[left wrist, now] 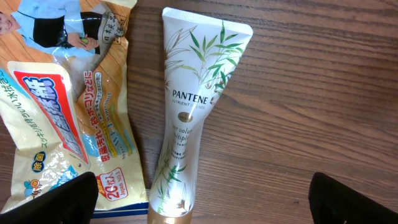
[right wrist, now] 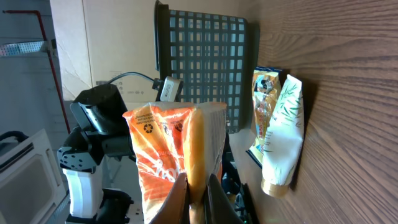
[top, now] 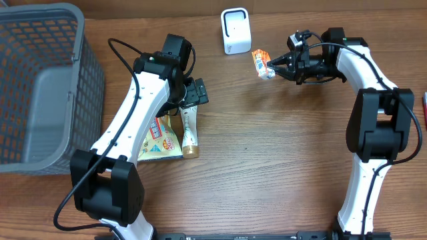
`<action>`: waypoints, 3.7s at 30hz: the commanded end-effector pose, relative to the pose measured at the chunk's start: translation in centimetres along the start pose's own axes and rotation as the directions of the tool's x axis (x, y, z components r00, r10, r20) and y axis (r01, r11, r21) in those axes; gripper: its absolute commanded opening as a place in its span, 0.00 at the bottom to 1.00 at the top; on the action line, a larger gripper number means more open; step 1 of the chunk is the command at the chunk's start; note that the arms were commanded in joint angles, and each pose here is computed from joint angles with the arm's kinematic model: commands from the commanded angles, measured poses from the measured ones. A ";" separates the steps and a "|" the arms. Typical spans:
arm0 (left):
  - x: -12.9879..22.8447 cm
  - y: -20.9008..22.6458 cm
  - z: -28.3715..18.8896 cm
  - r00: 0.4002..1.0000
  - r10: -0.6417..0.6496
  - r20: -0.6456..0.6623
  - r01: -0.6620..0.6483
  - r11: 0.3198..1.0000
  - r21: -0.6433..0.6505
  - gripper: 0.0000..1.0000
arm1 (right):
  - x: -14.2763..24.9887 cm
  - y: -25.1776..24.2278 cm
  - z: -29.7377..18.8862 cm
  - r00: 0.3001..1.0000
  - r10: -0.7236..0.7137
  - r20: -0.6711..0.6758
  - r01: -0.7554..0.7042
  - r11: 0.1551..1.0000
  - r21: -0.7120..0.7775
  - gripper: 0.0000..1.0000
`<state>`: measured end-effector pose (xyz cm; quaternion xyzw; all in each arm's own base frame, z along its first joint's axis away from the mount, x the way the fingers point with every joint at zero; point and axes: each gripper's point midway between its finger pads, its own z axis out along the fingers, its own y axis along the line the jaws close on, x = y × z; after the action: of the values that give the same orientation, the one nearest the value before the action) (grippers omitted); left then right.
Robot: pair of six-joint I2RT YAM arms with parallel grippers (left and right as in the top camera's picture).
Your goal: Scan the item barcode
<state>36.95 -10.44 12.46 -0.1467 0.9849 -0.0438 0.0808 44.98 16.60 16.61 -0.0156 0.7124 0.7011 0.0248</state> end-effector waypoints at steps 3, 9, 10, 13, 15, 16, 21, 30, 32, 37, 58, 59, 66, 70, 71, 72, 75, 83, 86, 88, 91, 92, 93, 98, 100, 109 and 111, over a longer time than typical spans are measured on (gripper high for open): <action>0.3 -0.1 0.2 1.000 0.026 -0.008 -0.026 1.000 -0.002 1.00 | 0.0 1.0 -0.2 1.000 -0.011 0.004 0.011 0.999 -0.034 0.04; 0.3 -0.1 0.2 1.000 0.026 -0.008 -0.026 1.000 -0.002 1.00 | -6.5 -7.0 -0.7 0.959 0.074 0.273 -0.203 0.850 0.485 0.04; 0.3 -0.1 0.2 1.000 0.026 -0.008 -0.026 1.000 -0.002 1.00 | -8.2 -5.9 0.2 0.961 -0.026 0.276 -0.128 0.840 0.527 0.04; 0.3 -0.1 0.2 1.000 0.026 -0.009 -0.026 1.000 -0.002 1.00 | -13.6 -3.1 -1.0 0.866 -0.374 0.332 -0.049 0.597 0.801 0.04; 0.3 -0.1 0.2 1.000 0.026 -0.009 -0.026 1.000 -0.002 1.00 | -16.3 -1.1 -1.0 0.756 -0.621 0.205 0.043 0.361 0.932 0.04; 0.3 -0.1 0.2 1.000 0.026 -0.008 -0.026 1.000 -0.002 1.00 | -16.8 -0.5 -0.1 0.707 -0.702 0.086 0.112 0.232 0.966 0.04; 0.3 -0.1 0.2 1.000 0.026 -0.009 -0.026 1.000 -0.002 1.00 | -18.4 2.2 4.8 0.412 -0.751 -0.516 0.268 -0.442 0.856 0.04; 0.3 -0.1 0.2 1.000 0.026 -0.008 -0.026 1.000 -0.002 1.00 | -18.7 -3.7 5.9 0.382 -0.597 -0.705 0.375 -0.597 0.709 0.04; 0.3 -0.1 0.2 1.000 0.026 -0.008 -0.026 1.000 -0.002 1.00 | -19.1 -3.1 5.3 0.392 -0.599 -0.698 0.329 -0.618 0.714 0.04; 0.3 -0.1 0.2 1.000 0.026 -0.009 -0.026 1.000 -0.002 1.00 | -19.3 -0.4 2.4 0.470 -0.690 -0.550 0.108 -0.573 0.812 0.04; 0.3 -0.1 0.2 1.000 0.026 -0.009 -0.026 1.000 -0.002 1.00 | 20.1 -7.6 -56.3 -0.049 -0.320 0.946 -0.981 -0.161 -0.106 0.04; 0.3 -0.1 0.2 1.000 0.026 -0.009 -0.026 1.000 -0.002 1.00 | 20.1 -8.4 -56.0 -0.039 -0.300 0.953 -0.984 -0.154 -0.089 0.04; 0.3 -0.1 0.2 1.000 0.026 -0.008 -0.026 1.000 -0.002 1.00 | 16.4 -13.1 -53.3 -0.032 -0.164 0.986 -0.998 0.050 -0.024 0.04; 0.3 -0.1 0.2 1.000 0.026 -0.008 -0.026 1.000 -0.002 1.00 | 13.0 -12.5 -54.2 0.047 -0.189 0.981 -0.976 0.199 0.085 0.04; 0.3 -0.1 0.2 1.000 0.026 -0.008 -0.026 1.000 -0.002 1.00 | 12.4 -12.4 -54.0 0.051 -0.178 0.983 -0.968 0.233 0.092 0.04; 0.3 -0.1 0.2 1.000 0.026 -0.008 -0.026 1.000 -0.002 1.00 | 12.0 -12.3 -53.8 0.054 -0.168 0.984 -0.962 0.256 0.097 0.04; 0.3 -0.1 0.2 1.000 0.026 -0.008 -0.026 1.000 -0.002 1.00 | 12.9 -12.6 -53.6 0.076 -0.163 0.984 -0.972 0.209 0.110 0.42; 0.3 -0.1 0.2 1.000 0.026 -0.008 -0.026 1.000 -0.002 1.00 | 11.8 3.7 -52.3 0.054 -0.290 0.955 -0.908 0.384 0.168 1.00; 0.3 -0.1 0.2 1.000 0.026 -0.008 -0.026 1.000 -0.002 1.00 | 6.2 8.7 -43.4 0.300 -0.118 0.947 -0.640 0.711 0.291 1.00; 0.3 -0.1 0.2 1.000 0.026 -0.008 -0.026 1.000 -0.002 1.00 | 4.6 8.0 -37.4 0.484 -0.087 0.871 -0.577 0.716 0.392 1.00; 0.3 -0.1 0.2 1.000 0.026 -0.008 -0.026 1.000 -0.002 1.00 | 3.1 6.2 -30.1 0.651 -0.072 0.755 -0.552 0.638 0.537 1.00; 0.4 -0.2 0.2 1.000 0.026 -0.010 -0.026 1.000 0.001 1.00 | 2.1 6.0 -26.5 0.714 -0.076 0.696 -0.507 0.630 0.588 1.00; 0.3 -0.3 0.2 1.000 0.017 -0.009 -0.017 1.000 0.006 1.00 | 1.7 6.0 -24.1 0.751 -0.074 0.656 -0.473 0.633 0.613 1.00; -1.9 0.7 -4.8 0.996 0.087 0.037 -0.087 0.996 0.008 1.00 | 1.1 4.8 -8.6 0.926 -0.176 0.335 -0.212 0.492 0.845 1.00; -4.6 4.4 -11.1 0.987 -0.001 0.158 0.017 0.995 -0.101 1.00 | 1.2 5.1 -4.6 0.936 -0.203 0.287 -0.155 0.493 0.856 1.00; -7.4 19.3 -23.3 0.832 -0.428 0.353 0.439 0.897 0.054 1.00 | 8.7 -3.4 17.3 0.993 -0.114 -0.009 0.059 0.437 0.898 0.81; -7.4 18.5 -23.3 0.864 -0.372 0.339 0.370 0.926 0.072 1.00 | 11.0 -5.7 21.2 0.989 -0.114 -0.095 0.135 0.433 0.891 0.70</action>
<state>34.39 12.21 34.09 -0.3836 0.8915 -0.0043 0.2408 35.94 35.35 11.74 -0.0460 0.9698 0.2284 0.0721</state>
